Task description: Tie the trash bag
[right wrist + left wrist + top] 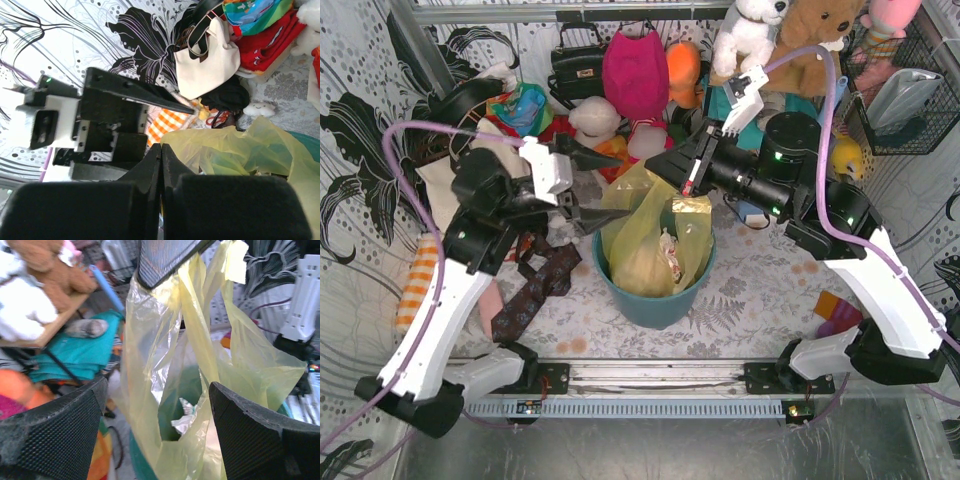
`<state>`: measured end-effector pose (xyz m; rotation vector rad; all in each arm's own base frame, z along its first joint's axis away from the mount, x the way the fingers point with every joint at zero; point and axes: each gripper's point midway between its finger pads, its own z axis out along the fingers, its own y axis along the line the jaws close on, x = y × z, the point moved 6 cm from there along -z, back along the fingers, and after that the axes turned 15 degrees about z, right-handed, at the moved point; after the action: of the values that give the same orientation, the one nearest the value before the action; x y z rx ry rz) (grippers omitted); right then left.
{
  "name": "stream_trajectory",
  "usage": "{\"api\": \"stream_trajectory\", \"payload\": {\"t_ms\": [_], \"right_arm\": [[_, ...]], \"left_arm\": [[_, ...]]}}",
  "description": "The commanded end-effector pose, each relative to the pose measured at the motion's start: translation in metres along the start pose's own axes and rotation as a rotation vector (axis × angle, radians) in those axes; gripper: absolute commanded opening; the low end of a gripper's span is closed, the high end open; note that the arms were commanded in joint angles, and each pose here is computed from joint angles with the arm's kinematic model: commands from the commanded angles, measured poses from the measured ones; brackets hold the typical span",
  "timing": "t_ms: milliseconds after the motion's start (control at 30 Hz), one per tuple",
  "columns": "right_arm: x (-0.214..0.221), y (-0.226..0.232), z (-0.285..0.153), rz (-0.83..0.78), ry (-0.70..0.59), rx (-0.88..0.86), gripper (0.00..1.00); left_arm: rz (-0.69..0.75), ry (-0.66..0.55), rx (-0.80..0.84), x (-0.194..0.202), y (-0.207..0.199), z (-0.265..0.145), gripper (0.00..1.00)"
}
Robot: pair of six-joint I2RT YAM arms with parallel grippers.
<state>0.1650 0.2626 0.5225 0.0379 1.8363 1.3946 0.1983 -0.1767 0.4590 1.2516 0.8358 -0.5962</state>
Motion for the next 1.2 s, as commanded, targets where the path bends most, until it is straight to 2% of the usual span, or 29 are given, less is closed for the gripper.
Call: {"api": "stream_trajectory", "payload": {"t_ms": [0, 267, 500, 767, 1167], "right_arm": [[-0.004, 0.011, 0.0, -0.023, 0.002, -0.04, 0.0], [-0.013, 0.024, 0.014, -0.021, -0.031, -0.086, 0.0], [-0.012, 0.016, 0.029, -0.039, -0.037, -0.047, 0.0], [-0.01, 0.016, 0.04, -0.047, -0.03, -0.053, 0.0], [-0.009, 0.027, 0.052, -0.02, -0.008, -0.119, 0.0]], "left_arm": [[-0.054, -0.125, 0.17, -0.006, -0.002, 0.013, 0.92], [-0.155, -0.176, 0.202, 0.015, -0.012, 0.02, 0.93], [-0.222, -0.291, 0.251, 0.006, -0.029, 0.014, 0.93], [-0.261, -0.267, 0.236, 0.012, -0.033, 0.015, 0.95], [-0.335, -0.232, 0.11, 0.035, -0.033, 0.031, 0.97]]}}
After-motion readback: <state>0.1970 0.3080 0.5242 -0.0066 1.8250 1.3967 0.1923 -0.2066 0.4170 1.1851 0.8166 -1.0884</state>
